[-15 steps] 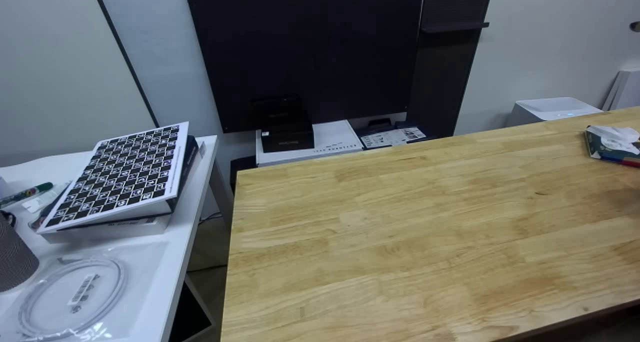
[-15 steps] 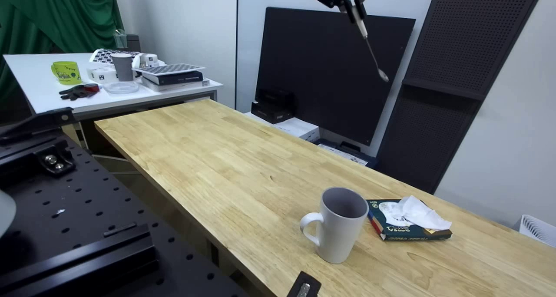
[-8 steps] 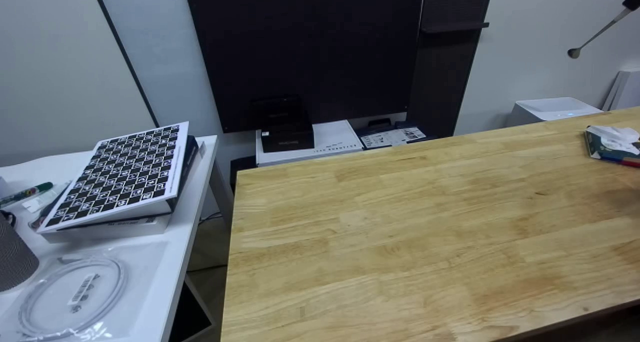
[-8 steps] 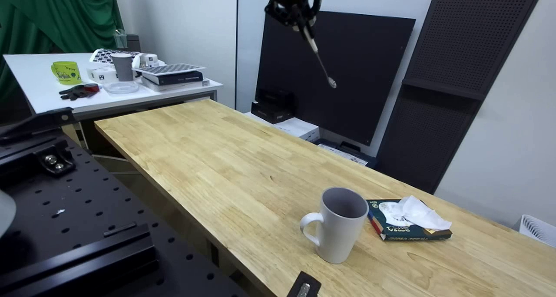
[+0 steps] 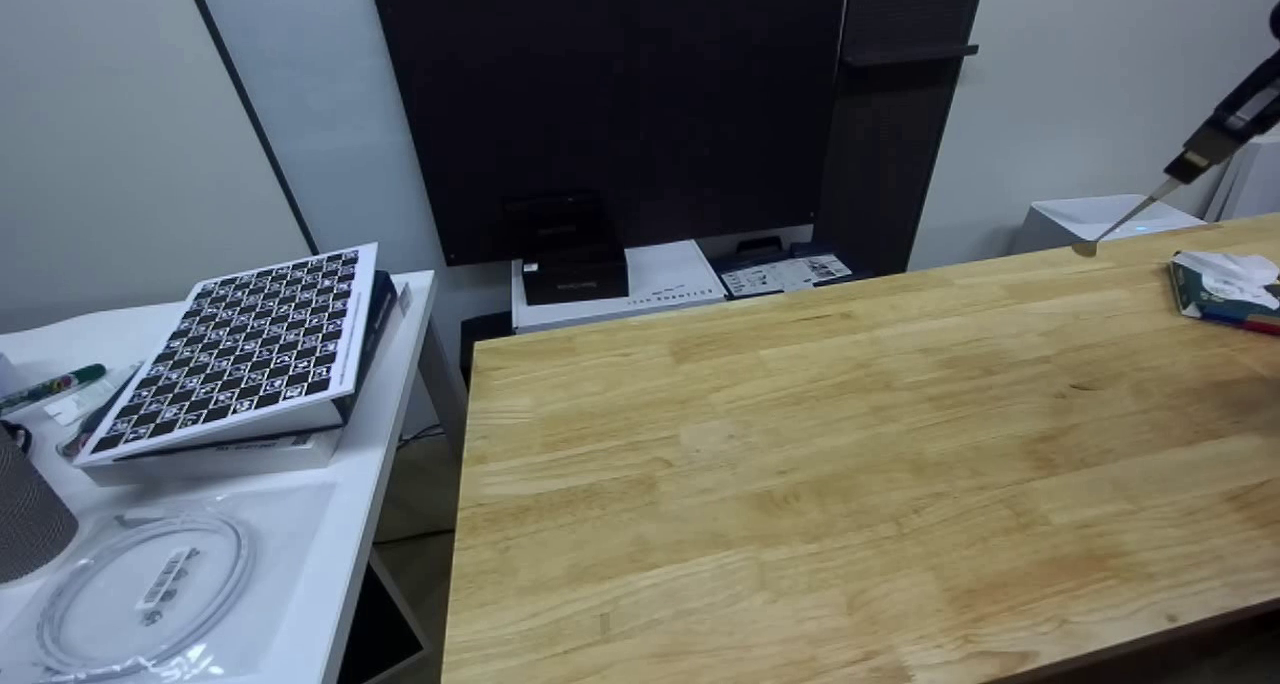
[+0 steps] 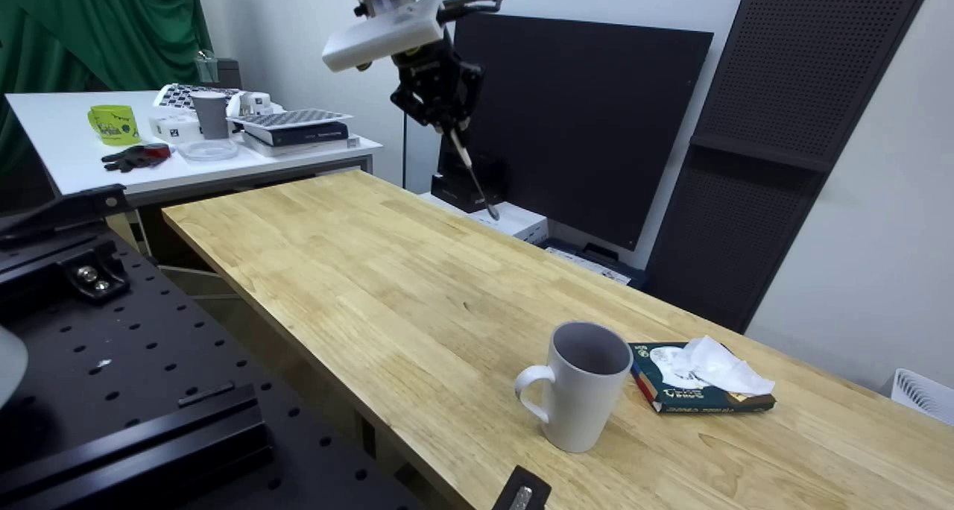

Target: Remove the spoon from the mug cup

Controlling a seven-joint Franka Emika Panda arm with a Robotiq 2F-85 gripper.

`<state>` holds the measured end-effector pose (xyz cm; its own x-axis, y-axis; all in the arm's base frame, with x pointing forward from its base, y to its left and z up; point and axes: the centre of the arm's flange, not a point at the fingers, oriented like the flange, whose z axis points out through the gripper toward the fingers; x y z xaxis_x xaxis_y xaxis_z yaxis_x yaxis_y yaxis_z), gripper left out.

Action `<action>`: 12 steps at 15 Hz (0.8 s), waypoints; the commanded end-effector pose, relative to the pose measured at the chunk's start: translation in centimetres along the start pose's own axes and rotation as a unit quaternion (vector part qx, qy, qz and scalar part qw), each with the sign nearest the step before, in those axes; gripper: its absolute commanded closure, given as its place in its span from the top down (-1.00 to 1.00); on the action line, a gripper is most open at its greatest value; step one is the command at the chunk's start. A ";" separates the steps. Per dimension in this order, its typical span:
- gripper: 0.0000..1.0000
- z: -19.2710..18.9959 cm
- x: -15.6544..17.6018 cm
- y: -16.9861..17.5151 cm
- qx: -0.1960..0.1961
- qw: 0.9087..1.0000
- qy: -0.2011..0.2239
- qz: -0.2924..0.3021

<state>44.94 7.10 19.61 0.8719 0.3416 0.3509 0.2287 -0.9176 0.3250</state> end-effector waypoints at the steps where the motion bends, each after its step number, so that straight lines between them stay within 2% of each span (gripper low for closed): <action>1: -0.93 4.6 -2.0 -2.8 0.001 1.000 -0.013 -0.021; 5: -0.93 8.3 -5.2 -5.8 -0.017 0.997 -0.037 -0.069; 11: -0.93 12.8 -8.7 -9.0 -0.003 0.989 -0.119 -0.087; 12: -0.23 12.9 -8.9 -9.1 0.003 0.988 -0.131 -0.081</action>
<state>39.52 10.00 5.51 0.8807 0.4608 0.1100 0.3934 -0.8407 0.3720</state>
